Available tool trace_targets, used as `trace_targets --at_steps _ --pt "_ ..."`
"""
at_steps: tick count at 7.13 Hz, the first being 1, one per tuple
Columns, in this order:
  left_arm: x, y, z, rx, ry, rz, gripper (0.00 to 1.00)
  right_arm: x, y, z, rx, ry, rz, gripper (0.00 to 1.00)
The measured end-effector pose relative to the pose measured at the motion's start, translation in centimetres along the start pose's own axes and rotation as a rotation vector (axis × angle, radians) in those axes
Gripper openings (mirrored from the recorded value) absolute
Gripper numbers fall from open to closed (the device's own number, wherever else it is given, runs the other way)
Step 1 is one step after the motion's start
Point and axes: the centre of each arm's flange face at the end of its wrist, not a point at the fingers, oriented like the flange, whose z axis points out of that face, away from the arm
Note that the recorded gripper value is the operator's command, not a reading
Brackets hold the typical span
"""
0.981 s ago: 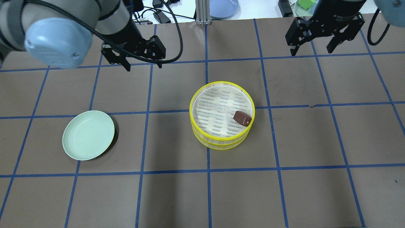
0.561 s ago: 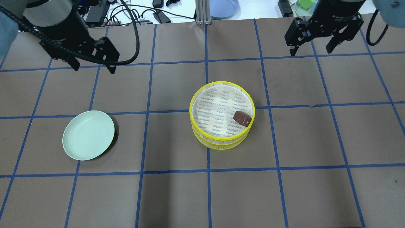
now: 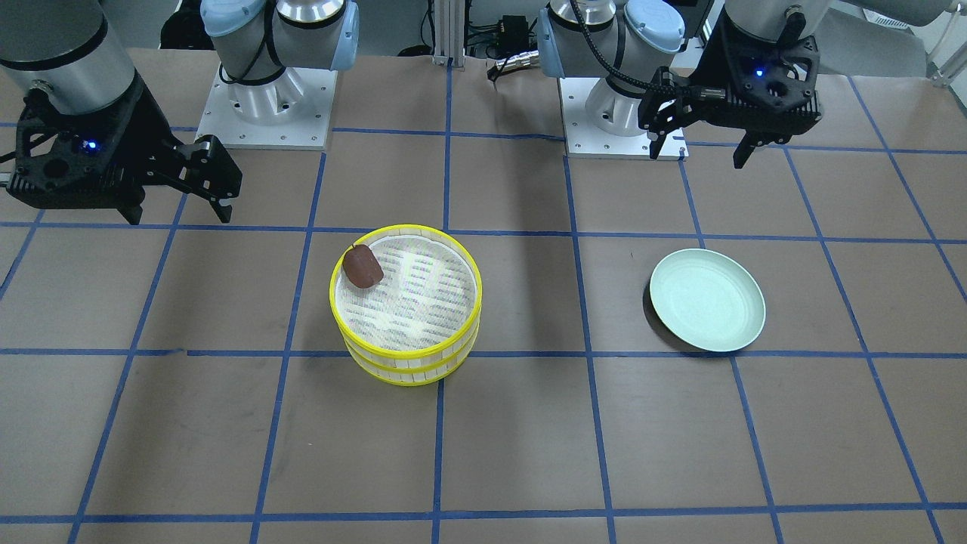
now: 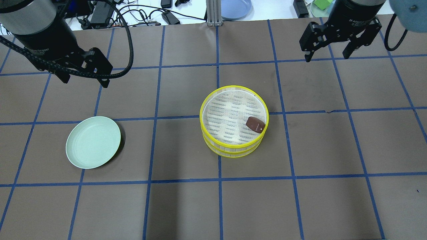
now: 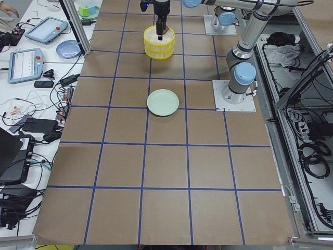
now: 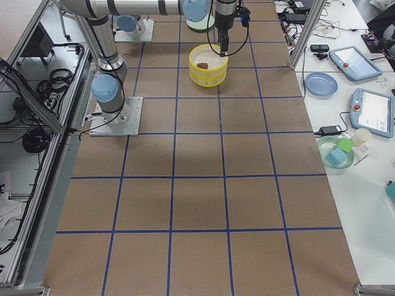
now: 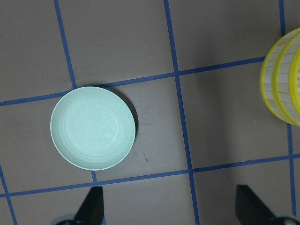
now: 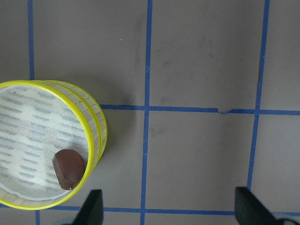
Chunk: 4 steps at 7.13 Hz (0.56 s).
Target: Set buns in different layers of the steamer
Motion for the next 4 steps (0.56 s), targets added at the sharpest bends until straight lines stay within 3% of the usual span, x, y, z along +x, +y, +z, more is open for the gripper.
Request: trace_targets --at_steps 4 --pt "0.05 0.27 0.78 -0.014 0.005 0.001 1.00 0.19 0.91 -0.75 0.012 0.012 0.002 1.00"
